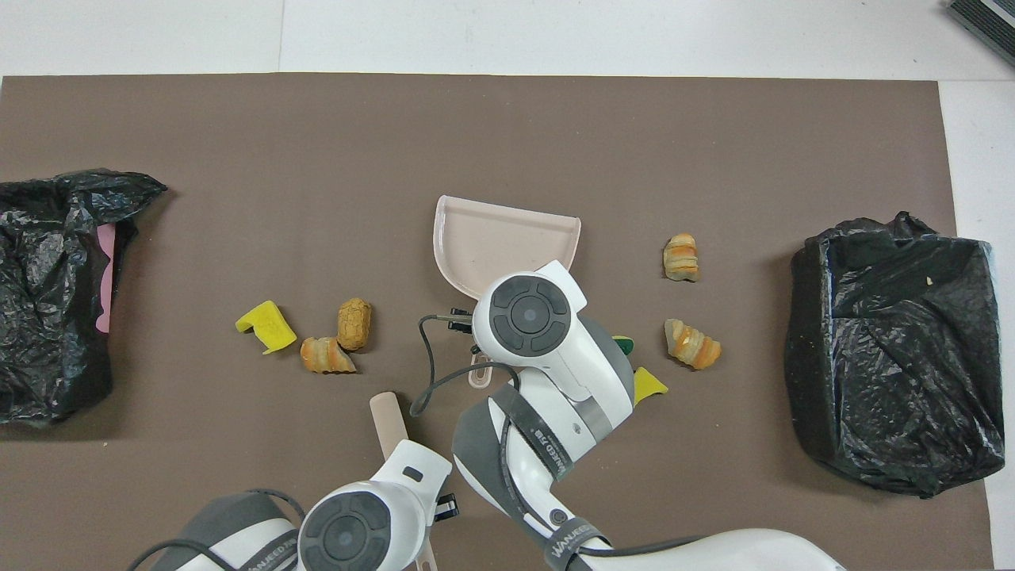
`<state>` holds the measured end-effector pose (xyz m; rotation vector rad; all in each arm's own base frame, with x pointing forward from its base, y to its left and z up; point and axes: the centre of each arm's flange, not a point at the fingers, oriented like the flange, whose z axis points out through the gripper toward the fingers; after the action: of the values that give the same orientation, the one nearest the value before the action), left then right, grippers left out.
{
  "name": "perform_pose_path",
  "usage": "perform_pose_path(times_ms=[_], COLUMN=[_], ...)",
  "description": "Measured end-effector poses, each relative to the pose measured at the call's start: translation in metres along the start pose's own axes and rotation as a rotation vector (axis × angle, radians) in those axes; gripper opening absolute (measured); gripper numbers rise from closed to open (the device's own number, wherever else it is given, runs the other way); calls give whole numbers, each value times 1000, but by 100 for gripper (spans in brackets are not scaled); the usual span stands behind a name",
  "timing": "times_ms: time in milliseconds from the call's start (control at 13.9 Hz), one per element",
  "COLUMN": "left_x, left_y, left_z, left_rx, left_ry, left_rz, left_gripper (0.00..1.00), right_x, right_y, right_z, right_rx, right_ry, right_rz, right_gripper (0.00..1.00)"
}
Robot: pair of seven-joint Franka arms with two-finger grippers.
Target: Sweep and dump trash in bin
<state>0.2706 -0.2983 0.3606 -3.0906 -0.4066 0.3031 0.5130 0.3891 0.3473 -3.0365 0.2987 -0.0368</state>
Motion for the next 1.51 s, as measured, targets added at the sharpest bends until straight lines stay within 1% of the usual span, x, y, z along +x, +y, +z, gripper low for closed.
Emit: perform_pose_path(times_ms=[72, 143, 215, 287, 358, 502, 573, 789, 932, 1075, 1219, 1505], left_x=[8, 16, 23, 30, 38, 62, 75, 120, 155, 179, 187, 185], left_y=[-7, -14, -19, -23, -27, -43, -55, -103, -151, -194, -211, -202], left_z=[-9, -21, -36, -50, -63, -77, -78, -82, -83, -81, -72, -36], left_rx=[-6, -7, -10, -16, -23, -27, -27, -23, -36, -45, -35, -21], left_ry=[6, 14, 18, 22, 30, 47, 47, 48, 43, 35, 22, 26], left_rz=[-18, -34, -48, -54, -53, -47, -43, -12, 11, 6, -14, -18], left_gripper=[26, 26, 26, 26, 26, 26, 26, 26, 26, 26, 26, 26], right_x=[-1, -1, -2, -2, -2, -2, -2, 0, 5, 12, 22, 41], right_y=[-1, -1, -1, -1, -1, -1, -2, -3, 1, 10, 23, 53], right_z=[0, 0, 0, 1, 1, 1, 1, -5, -18, -30, -37, -35], right_rx=[14, 23, 28, 28, 29, 29, 28, 36, 43, 36, 23, 6], right_ry=[-15, -25, -29, -31, -31, -31, -31, -20, -9, -16, -34, -89], right_rz=[4, -1, -4, -4, -5, -6, -11, -88, -220, -364, -481, -769], right_gripper=[70, 64, 63, 59, 59, 37, 31, 31, 31, 31, 31, 31])
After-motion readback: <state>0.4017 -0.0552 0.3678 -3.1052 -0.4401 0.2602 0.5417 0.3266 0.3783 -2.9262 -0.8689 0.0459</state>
